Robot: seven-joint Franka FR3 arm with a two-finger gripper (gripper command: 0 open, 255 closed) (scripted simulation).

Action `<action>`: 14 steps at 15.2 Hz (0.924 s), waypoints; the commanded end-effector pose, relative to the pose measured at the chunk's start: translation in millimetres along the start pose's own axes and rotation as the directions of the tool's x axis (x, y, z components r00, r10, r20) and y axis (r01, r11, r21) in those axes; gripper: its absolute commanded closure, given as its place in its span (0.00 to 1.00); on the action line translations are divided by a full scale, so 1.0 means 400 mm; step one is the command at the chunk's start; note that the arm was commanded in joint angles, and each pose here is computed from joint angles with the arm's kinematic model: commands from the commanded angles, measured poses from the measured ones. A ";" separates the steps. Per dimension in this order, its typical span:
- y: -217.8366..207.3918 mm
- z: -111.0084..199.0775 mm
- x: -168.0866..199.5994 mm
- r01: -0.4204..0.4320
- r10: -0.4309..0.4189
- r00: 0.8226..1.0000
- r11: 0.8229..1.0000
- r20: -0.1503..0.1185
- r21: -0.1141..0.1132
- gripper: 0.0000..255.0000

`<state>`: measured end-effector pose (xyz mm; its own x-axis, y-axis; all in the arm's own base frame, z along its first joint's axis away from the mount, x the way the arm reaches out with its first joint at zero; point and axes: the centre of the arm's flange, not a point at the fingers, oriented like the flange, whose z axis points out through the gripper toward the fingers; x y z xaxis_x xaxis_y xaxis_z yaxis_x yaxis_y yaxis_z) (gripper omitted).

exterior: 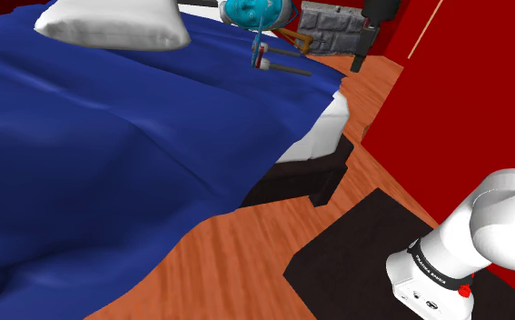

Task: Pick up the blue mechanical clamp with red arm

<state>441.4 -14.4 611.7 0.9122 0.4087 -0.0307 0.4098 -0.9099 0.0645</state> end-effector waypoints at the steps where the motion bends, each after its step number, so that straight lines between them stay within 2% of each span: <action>1: 0.009 0.008 0.067 0.061 -0.061 0.998 0.998 -0.004 -0.001 0.00; 4: 0.014 0.015 0.163 0.149 -0.149 0.989 0.989 -0.010 -0.003 0.00; 7: 0.010 0.020 0.260 0.236 -0.236 0.972 0.972 -0.015 -0.005 0.00; 10: -0.002 0.026 0.355 0.321 -0.321 0.947 0.947 -0.021 -0.008 0.00; 14: -0.031 0.032 0.481 0.429 -0.430 0.903 0.903 -0.028 -0.012 0.00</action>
<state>601.0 68.2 592.1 0.6713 0.7407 -0.0284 0.7408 -0.6692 0.0583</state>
